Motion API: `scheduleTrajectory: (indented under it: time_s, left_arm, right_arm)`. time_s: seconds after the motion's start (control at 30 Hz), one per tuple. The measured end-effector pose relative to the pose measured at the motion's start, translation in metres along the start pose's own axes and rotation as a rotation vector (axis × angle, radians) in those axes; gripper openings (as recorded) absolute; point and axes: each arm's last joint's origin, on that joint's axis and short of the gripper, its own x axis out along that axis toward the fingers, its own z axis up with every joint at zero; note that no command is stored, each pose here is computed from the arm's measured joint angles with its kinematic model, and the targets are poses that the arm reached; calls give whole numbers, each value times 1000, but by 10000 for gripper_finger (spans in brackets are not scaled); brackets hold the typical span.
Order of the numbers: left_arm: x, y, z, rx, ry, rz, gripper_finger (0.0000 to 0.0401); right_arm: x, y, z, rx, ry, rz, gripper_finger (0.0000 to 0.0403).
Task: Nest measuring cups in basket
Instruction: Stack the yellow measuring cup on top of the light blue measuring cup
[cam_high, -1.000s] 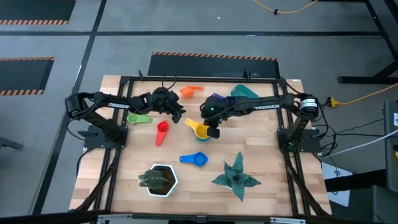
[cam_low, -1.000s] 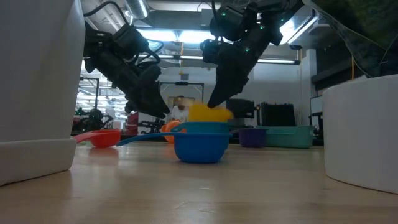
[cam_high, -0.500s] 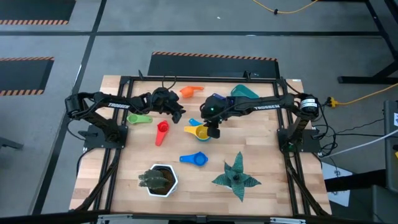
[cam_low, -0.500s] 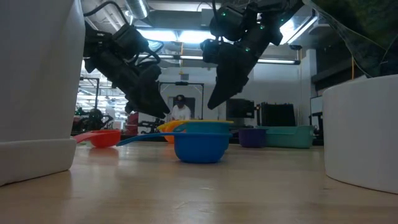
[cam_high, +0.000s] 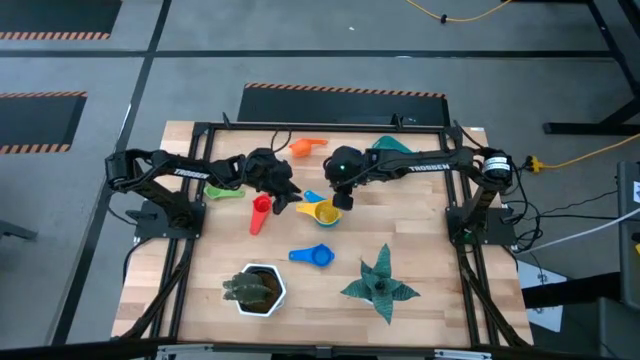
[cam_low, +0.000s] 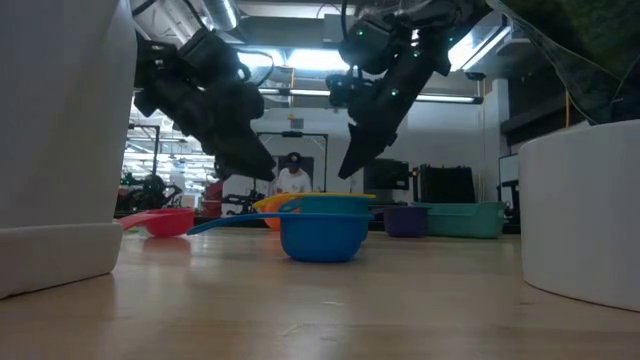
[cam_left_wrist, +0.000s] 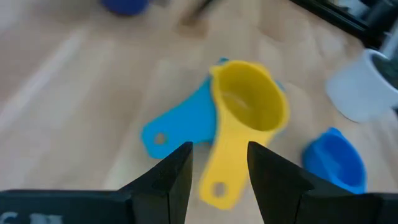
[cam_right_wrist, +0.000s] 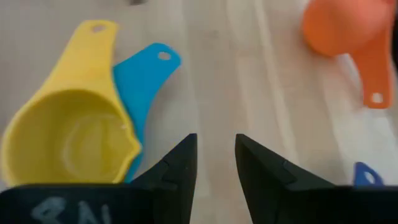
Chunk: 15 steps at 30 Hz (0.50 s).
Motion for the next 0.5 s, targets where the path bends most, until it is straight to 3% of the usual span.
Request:
scheduleTrajectory:
  time_s: [0.5]
  left_arm:
    - [12, -43, -15, 78, 103, -214, 146]
  right_arm:
    - [0, -26, 10, 53, -132, -56, 113]
